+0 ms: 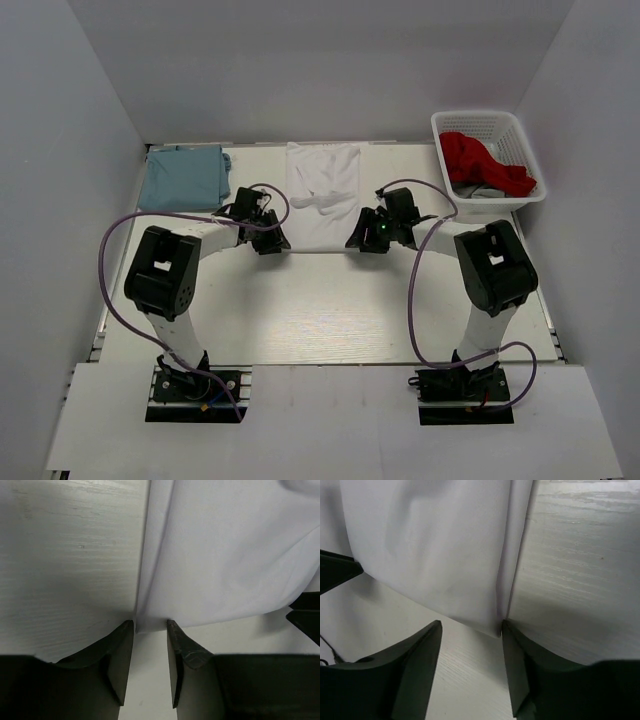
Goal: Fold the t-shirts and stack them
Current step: Grab one side of the 2/3 rectangular tshirt with both arms, then fold the long partially folded tshirt into a neat square
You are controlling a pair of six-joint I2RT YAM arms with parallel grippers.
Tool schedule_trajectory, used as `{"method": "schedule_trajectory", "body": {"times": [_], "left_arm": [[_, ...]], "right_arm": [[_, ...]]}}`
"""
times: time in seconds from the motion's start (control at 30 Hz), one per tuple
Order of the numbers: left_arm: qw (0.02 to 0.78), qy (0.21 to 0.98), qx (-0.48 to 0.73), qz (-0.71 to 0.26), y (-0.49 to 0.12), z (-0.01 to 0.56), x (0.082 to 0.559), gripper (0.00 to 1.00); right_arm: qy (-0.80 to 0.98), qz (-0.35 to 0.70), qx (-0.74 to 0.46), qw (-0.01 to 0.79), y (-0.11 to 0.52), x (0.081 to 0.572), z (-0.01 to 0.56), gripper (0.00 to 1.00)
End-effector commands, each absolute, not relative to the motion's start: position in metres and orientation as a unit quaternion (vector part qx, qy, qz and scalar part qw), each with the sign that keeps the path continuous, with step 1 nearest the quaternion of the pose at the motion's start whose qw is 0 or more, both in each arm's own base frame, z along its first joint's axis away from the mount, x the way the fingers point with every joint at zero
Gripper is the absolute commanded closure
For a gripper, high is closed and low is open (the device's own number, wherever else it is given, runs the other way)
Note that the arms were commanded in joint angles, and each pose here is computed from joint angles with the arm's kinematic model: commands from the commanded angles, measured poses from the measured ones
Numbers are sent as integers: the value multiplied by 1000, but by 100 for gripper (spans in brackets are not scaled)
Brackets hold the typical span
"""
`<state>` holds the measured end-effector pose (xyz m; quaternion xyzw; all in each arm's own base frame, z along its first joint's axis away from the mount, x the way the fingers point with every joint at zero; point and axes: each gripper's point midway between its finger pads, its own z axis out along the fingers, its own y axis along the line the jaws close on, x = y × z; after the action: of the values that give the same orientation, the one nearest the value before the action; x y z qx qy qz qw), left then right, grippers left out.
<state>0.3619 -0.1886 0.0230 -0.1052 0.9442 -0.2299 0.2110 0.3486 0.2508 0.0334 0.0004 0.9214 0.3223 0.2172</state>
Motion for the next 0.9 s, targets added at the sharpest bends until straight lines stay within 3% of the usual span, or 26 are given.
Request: {"method": "schedule_trajectory", "body": {"times": [0.0, 0.07, 0.2, 0.23, 0.3, 0.5, 0.6, 0.63, 0.87], "left_arm": [[177, 957, -108, -203, -183, -5, 349, 56], [177, 957, -108, -203, -183, -5, 349, 58], [174, 958, -109, -201, -184, -9, 351, 81], [179, 957, -108, -203, -185, -6, 355, 98], [183, 954, -104, -215, -189, -1, 358, 100], [219, 939, -87, -250, -194, 42, 344, 100], [226, 931, -82, -274, -192, 62, 320, 100], [234, 923, -79, -294, -195, 80, 303, 100], [238, 901, -50, -359, -193, 140, 225, 100]], "right_arm": [[928, 315, 2, 198, 250, 344, 19, 44], [929, 315, 0, 196, 251, 341, 18, 52], [928, 309, -3, 211, 247, 344, 19, 80], [925, 310, -3, 219, 246, 346, 24, 88], [923, 308, -6, 231, 245, 350, 28, 100], [909, 325, -31, 260, 244, 337, 61, 100], [899, 348, -56, 259, 245, 310, 86, 100], [914, 338, -57, 215, 237, 283, 72, 100], [912, 361, -102, 168, 214, 199, 130, 100]]}}
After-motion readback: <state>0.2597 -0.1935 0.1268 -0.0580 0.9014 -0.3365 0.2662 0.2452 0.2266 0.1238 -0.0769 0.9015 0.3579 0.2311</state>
